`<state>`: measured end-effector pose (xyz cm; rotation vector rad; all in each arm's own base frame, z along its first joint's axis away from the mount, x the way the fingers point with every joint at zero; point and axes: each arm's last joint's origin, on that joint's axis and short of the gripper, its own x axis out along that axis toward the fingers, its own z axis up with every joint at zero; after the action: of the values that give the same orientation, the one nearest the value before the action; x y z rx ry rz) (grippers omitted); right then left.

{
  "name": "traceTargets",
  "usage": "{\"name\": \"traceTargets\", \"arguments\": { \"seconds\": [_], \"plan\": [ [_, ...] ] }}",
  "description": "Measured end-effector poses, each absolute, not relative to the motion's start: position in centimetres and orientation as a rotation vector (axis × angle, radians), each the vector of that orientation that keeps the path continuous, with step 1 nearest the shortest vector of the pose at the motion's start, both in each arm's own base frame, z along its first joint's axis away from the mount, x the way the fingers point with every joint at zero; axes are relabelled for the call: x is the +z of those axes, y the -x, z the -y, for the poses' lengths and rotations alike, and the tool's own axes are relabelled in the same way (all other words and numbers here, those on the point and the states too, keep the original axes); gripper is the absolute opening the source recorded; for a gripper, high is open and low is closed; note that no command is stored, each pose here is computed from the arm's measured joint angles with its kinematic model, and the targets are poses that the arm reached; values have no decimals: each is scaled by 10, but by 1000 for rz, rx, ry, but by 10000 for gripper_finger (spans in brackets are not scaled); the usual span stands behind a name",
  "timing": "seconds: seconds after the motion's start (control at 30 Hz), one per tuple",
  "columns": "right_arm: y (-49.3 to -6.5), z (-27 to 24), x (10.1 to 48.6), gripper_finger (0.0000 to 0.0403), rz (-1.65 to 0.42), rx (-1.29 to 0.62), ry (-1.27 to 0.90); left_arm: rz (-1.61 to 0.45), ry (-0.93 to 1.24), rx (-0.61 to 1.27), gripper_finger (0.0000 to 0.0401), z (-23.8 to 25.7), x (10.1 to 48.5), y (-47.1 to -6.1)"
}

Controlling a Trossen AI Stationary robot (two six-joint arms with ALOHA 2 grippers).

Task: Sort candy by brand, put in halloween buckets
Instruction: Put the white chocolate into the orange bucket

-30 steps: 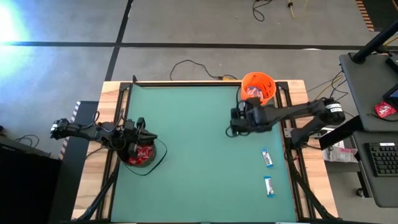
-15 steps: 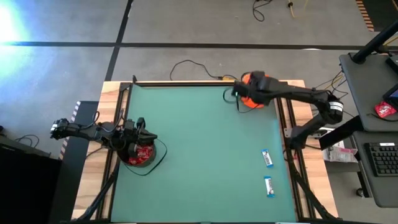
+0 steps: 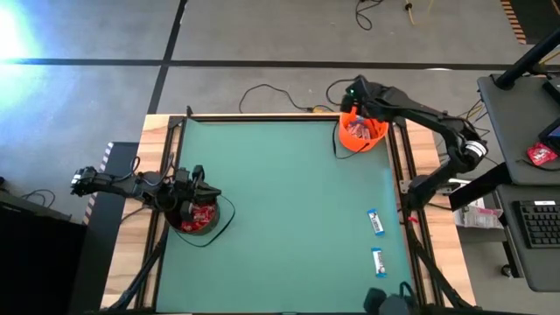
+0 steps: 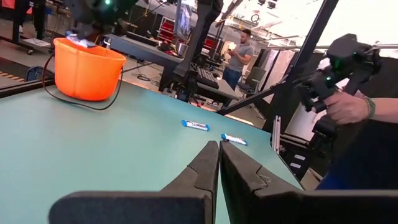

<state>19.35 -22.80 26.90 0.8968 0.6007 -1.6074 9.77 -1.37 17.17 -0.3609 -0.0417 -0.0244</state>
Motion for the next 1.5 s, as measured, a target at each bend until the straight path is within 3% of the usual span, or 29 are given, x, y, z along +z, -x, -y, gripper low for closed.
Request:
{"name": "traceTargets", "arguments": {
  "seconds": [0.27, 0.53, 0.87, 1.1, 1.5],
  "plan": [
    [-187, 229, 247, 39, -620, -1581, -983, 42, 361, -24, 0, 14, 172, -98],
    [-181, 219, 226, 114, -710, -1562, -1074, 42, 361, -24, 0, 14, 172, -98],
    [-185, 194, 281, 184, -605, -1608, -948, 42, 361, -24, 0, 14, 172, -98],
    [-178, 122, 306, 192, -620, -1626, -959, 42, 361, -24, 0, 14, 172, -98],
    [-182, -20, 276, 192, -623, -1509, -1040, 42, 361, -24, 0, 14, 172, -98]
  ]
}}
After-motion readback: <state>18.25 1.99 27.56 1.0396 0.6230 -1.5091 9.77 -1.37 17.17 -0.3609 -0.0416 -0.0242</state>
